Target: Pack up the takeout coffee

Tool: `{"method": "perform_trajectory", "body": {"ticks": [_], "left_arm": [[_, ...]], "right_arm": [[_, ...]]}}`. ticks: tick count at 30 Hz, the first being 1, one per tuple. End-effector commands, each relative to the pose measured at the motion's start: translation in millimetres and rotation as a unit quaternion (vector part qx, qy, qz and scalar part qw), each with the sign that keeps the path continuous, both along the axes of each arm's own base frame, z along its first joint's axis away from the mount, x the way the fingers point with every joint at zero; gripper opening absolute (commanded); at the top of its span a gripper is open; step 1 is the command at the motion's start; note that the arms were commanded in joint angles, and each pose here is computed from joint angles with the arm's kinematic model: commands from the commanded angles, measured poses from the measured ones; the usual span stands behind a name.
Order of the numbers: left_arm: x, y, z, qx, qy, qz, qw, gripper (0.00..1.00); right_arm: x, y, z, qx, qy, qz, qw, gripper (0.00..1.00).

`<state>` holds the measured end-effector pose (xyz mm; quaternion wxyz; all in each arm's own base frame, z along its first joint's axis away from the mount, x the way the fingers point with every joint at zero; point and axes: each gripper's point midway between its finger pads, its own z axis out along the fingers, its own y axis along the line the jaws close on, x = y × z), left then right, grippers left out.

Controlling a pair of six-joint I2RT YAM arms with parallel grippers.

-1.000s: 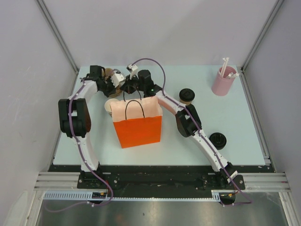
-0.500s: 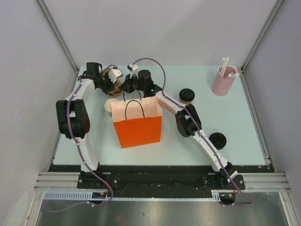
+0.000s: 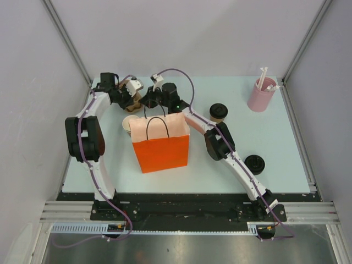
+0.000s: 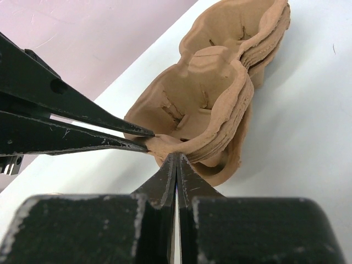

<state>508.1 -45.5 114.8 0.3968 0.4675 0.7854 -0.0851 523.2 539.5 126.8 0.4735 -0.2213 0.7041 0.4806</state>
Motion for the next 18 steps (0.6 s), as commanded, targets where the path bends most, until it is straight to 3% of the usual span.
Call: {"method": "perform_trajectory", "body": {"ticks": [1, 12, 18], "left_arm": [[9, -10, 40, -0.023, -0.039, -0.009, 0.999, 0.03], [14, -9, 9, -0.001, -0.017, -0.009, 1.0, 0.06], [14, -11, -4, 0.008, -0.006, -0.012, 1.0, 0.17]], "right_arm": [[9, 0, -7, 0.007, -0.001, -0.024, 1.0, 0.0], [9, 1, -14, 0.014, 0.01, -0.025, 1.0, 0.0], [9, 1, -17, 0.012, 0.012, -0.027, 0.999, 0.0]]}}
